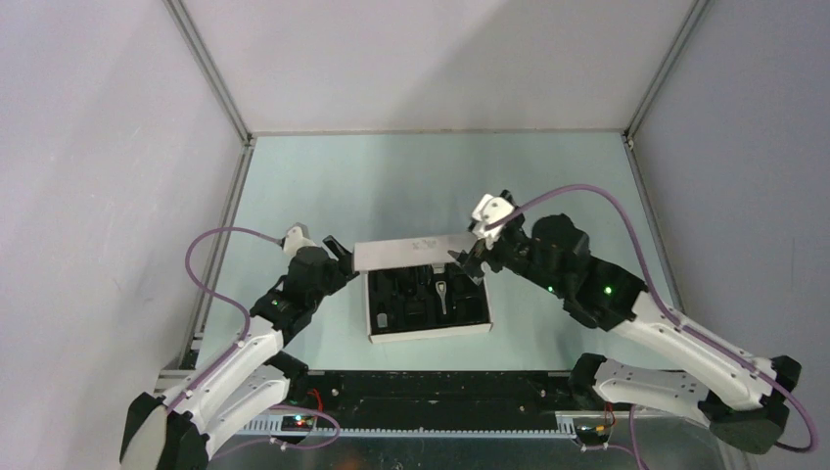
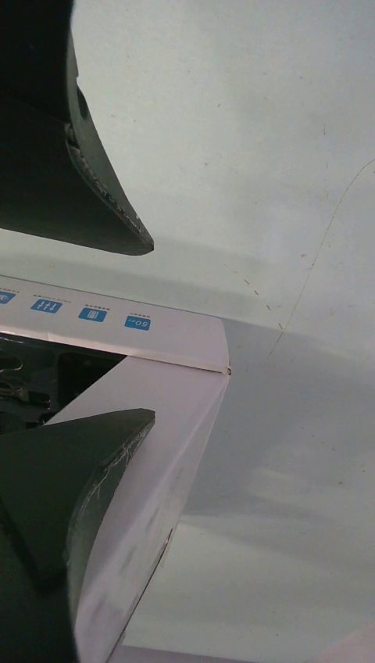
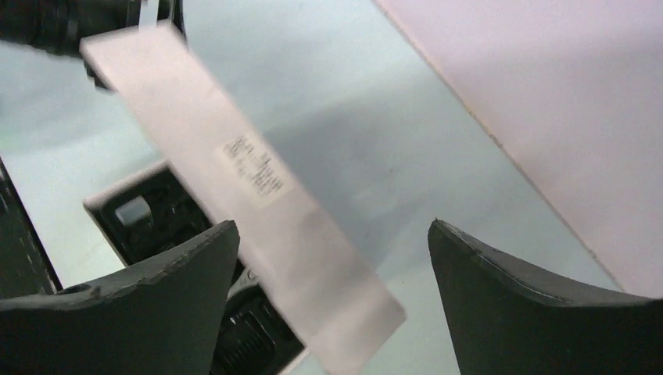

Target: Sort the hair-cutting tools

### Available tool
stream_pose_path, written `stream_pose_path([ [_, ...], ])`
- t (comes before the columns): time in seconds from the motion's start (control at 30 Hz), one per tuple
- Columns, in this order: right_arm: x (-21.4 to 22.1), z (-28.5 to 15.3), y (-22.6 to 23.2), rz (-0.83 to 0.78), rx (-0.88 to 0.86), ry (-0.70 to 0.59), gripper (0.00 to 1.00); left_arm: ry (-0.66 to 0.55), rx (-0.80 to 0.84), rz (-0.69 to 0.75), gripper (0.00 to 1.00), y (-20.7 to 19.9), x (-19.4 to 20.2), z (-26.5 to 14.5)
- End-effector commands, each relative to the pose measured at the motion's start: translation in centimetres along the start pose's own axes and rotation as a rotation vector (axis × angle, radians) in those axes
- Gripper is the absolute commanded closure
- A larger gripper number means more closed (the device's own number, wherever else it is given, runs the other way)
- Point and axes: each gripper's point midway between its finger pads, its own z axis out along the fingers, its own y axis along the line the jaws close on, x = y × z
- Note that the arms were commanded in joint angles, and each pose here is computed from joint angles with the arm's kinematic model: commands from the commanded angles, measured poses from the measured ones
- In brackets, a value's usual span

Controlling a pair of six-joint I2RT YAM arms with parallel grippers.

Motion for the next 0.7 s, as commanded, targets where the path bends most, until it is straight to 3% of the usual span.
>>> stream_pose_path([
  [0.0,-3.8,-2.5,-2.7,0.152,0.151,-0.204,0.02,-0.035,0.004,-0.019,0.21,-0.3,-0.6,0.1],
  [0.13,-2.6,-4.6,-5.1,0.377,0.309,-0.224,0.01,-0.038,0.008,-0.017,0.21,-0.4,-0.8,0.0],
  [0.3,0.2,-5.8,-6.5,0.474,0.413,-0.15,0.01,-0.048,0.004,-0.016,0.21,-0.3,-1.0,-0.2],
  [0.53,5.8,-5.9,-7.8,0.559,0.506,0.026,0.0,-0.098,-0.051,-0.006,0.19,0.4,-2.8,-1.6],
  [0.67,10.0,-5.2,-7.2,0.742,0.469,0.147,0.01,-0.092,-0.026,-0.01,0.15,-0.2,-3.2,-2.6],
])
